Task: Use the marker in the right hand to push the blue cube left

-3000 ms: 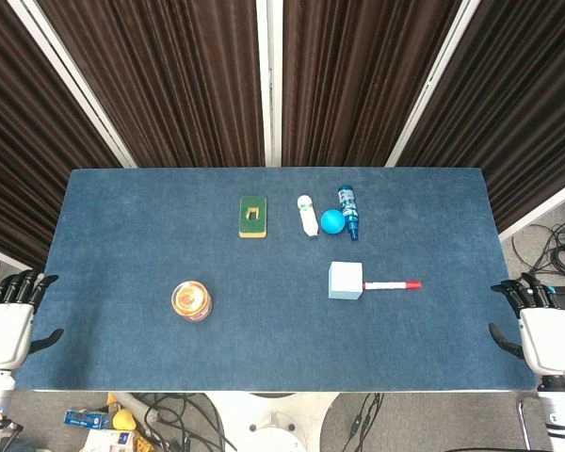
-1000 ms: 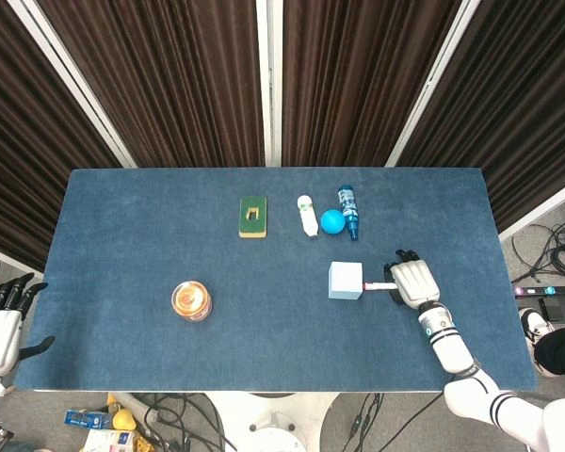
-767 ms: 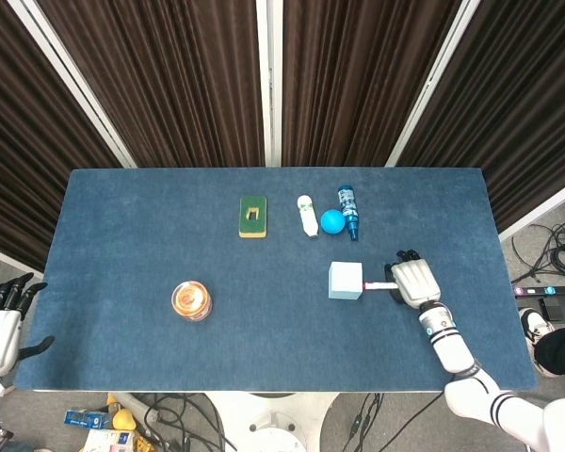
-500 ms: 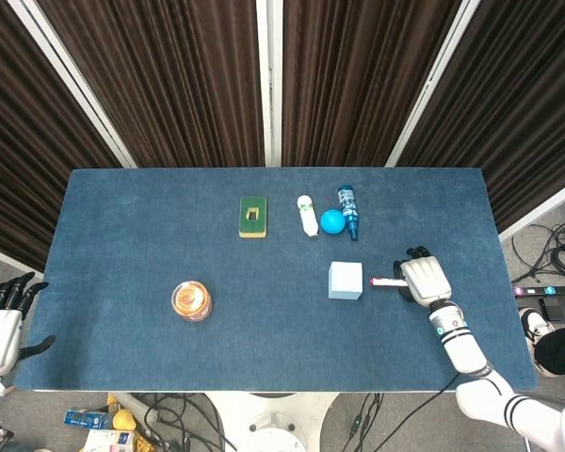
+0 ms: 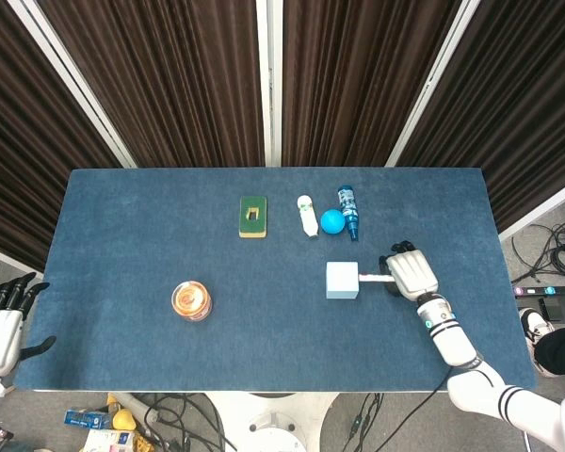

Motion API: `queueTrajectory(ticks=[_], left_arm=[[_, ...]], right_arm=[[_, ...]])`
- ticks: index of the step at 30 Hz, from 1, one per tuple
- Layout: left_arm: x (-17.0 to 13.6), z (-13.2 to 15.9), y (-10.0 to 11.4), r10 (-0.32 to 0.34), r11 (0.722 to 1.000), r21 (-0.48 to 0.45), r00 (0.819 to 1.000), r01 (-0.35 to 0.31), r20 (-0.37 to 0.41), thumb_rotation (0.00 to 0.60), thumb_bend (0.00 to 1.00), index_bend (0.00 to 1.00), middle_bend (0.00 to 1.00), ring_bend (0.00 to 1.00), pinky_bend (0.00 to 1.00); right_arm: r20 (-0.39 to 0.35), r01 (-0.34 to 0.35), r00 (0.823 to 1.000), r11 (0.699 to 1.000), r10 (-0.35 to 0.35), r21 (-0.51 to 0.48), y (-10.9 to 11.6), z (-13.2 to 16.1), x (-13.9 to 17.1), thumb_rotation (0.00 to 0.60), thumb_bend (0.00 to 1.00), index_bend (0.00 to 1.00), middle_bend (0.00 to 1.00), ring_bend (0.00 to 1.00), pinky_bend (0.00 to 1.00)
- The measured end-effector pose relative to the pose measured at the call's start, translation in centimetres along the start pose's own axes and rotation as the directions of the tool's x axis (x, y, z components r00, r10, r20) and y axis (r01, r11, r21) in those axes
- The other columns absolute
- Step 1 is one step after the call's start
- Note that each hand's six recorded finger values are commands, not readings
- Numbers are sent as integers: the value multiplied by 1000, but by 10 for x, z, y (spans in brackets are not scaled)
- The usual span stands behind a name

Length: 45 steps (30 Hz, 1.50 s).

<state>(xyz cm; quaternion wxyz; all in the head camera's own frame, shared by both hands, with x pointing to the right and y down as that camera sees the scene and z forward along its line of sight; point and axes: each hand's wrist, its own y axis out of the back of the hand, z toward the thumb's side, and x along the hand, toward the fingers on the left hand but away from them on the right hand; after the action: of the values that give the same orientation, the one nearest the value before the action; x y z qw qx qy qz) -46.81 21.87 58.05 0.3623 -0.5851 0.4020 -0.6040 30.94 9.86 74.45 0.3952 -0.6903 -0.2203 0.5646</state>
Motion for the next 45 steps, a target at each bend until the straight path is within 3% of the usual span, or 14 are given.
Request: queueTrajectory(ticks=[16, 32, 45], left_arm=[[-2, -6, -3, -5, 1000, -8, 1000, 5, -14, 600, 82, 263, 202, 131, 141], [0, -3, -1, -1, 1000, -5, 1000, 1, 8, 600, 82, 263, 202, 131, 140], [-4, -9, 0, 1, 1000, -4, 1000, -1, -7, 600, 82, 263, 203, 131, 140]], right_arm=[[-138, -4, 990, 1000, 1, -19, 4, 87, -37, 600, 423, 677, 619, 226, 186], [-127, -32, 991, 999, 34, 14, 1, 76, -17, 600, 423, 679, 620, 226, 186], [-204, -35, 978, 999, 33, -6, 6, 139, -40, 600, 424, 683, 623, 238, 185]])
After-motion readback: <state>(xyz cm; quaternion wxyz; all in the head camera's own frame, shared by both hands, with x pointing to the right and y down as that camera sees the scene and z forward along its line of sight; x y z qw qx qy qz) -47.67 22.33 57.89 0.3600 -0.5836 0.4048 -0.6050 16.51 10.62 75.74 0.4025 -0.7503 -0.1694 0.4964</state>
